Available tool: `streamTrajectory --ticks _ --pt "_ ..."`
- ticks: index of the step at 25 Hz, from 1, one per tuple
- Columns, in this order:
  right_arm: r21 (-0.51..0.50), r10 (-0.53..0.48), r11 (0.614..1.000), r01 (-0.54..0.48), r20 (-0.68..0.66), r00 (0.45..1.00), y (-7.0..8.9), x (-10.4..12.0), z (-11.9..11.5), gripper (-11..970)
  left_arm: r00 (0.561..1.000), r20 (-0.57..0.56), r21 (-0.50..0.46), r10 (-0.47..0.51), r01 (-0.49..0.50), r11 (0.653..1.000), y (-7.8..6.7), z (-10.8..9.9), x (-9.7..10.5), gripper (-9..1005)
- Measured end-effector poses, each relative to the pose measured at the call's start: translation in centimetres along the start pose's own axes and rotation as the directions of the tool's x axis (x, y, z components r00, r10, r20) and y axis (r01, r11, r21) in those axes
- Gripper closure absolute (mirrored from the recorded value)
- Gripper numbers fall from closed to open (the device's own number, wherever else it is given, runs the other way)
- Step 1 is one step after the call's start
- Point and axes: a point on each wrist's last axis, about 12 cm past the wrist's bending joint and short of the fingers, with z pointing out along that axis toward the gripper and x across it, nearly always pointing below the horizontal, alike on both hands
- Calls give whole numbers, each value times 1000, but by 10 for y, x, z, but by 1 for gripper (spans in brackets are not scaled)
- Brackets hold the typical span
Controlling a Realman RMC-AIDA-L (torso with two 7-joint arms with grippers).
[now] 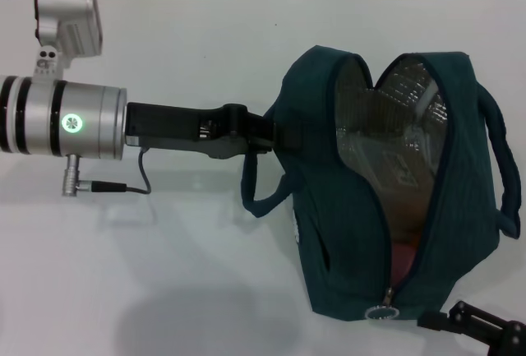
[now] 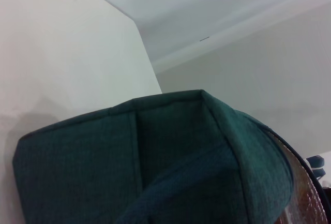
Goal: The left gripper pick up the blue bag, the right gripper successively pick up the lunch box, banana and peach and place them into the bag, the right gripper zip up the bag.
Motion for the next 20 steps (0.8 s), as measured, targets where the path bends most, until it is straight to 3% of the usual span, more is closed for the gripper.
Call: streamTrajectory --ticks 12,20 --pt "76 -5 997 15 -137 991 -14 15 2 96 1000 -14 15 -2 2 1000 -1 2 3 920" --pt "143 -34 988 54 -134 990 -28 12 2 98 1000 -11 19 8 -8 1000 -2 4 1 919"
